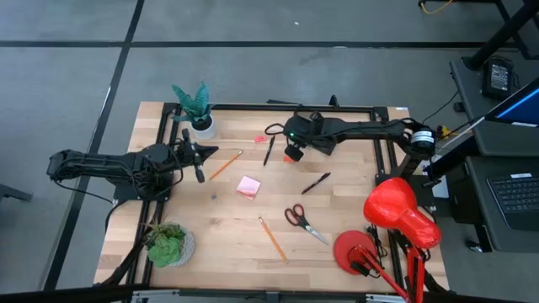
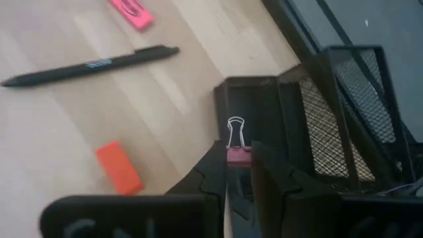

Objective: Pick and place office supplies into organizer
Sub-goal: Put the pink binder clip into the black desk organizer

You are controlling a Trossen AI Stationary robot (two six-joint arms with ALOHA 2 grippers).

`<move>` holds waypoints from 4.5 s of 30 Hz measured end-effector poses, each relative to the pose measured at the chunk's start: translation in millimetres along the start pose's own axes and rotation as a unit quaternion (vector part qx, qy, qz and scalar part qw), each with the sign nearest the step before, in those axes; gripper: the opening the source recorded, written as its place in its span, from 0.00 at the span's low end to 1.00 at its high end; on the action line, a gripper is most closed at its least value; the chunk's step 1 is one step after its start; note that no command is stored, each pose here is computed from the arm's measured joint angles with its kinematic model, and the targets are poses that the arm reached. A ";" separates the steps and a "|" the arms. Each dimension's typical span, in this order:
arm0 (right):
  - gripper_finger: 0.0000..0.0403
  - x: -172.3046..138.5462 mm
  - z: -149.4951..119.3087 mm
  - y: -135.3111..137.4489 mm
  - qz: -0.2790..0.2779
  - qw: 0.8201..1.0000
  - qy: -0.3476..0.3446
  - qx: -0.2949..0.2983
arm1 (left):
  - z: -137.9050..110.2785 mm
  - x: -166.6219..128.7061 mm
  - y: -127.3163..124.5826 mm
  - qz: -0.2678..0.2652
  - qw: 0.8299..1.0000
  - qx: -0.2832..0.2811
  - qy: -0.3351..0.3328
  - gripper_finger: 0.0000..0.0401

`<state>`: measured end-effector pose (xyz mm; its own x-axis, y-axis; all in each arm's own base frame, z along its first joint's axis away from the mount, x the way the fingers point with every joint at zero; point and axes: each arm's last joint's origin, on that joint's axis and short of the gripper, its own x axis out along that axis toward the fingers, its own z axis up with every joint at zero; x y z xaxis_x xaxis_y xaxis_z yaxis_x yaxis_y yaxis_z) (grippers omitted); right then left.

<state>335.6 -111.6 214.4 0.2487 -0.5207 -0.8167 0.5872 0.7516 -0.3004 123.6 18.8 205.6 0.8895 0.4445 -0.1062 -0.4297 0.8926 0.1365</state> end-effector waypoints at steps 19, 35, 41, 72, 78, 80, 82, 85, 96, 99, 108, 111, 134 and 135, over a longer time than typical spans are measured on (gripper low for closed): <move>0.12 39.4 -5.8 1.0 -0.019 0.999 0.045 0.018 | -0.1 0.0 0.0 0.000 1.000 0.000 0.000 0.01; 0.12 47.9 -5.5 -1.3 -0.023 0.998 0.046 0.042 | 0.0 0.0 0.0 0.000 1.000 0.000 0.000 0.01; 0.12 49.4 -7.7 -0.9 -0.024 0.998 0.048 0.039 | 0.0 0.0 0.0 0.000 1.000 0.000 0.000 0.01; 0.12 63.7 -6.2 3.4 -0.062 0.997 0.026 0.042 | 0.0 0.0 0.0 0.000 1.000 0.000 0.000 0.01; 0.12 63.7 -6.3 3.5 -0.062 0.997 0.026 0.041 | 0.0 0.0 0.0 0.000 1.000 0.000 0.000 0.01; 0.12 63.8 -6.3 3.3 -0.062 0.997 0.026 0.042 | 0.0 0.0 0.0 0.000 1.000 0.000 0.000 0.01; 0.12 63.8 -6.3 3.2 -0.062 0.997 0.026 0.040 | 0.0 0.0 0.0 0.000 1.000 0.000 0.000 0.01; 0.15 63.7 -6.3 3.4 -0.062 0.997 0.027 0.033 | 0.0 0.0 0.0 0.000 1.000 0.000 0.000 0.01; 0.30 63.7 -6.4 3.2 -0.063 0.997 0.027 0.032 | 0.0 0.0 0.0 0.000 1.000 -0.001 0.000 0.01; 0.31 63.7 -6.4 3.3 -0.063 0.997 0.027 0.031 | 0.0 0.0 0.0 0.000 1.000 -0.001 0.000 0.01; 0.31 63.7 -6.4 3.3 -0.063 0.998 0.029 0.012 | 0.0 0.0 0.0 0.000 1.000 -0.002 0.000 0.01; 0.31 63.6 -7.0 3.3 -0.063 0.997 0.031 0.009 | 0.0 0.0 0.0 0.000 1.000 -0.002 0.000 0.01; 0.31 48.0 10.1 -0.6 -0.063 0.997 0.041 0.019 | 0.0 0.0 0.0 0.000 1.000 -0.010 0.000 0.01; 0.31 46.4 11.6 -1.1 -0.064 0.997 0.043 0.019 | 0.0 0.0 0.0 0.000 1.000 -0.010 0.000 0.01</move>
<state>355.4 -141.3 182.5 0.1046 -0.5737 -0.8124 0.6385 0.6650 -0.3874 123.7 18.8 205.6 0.8898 0.4437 -0.1066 -0.4319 0.8943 0.1173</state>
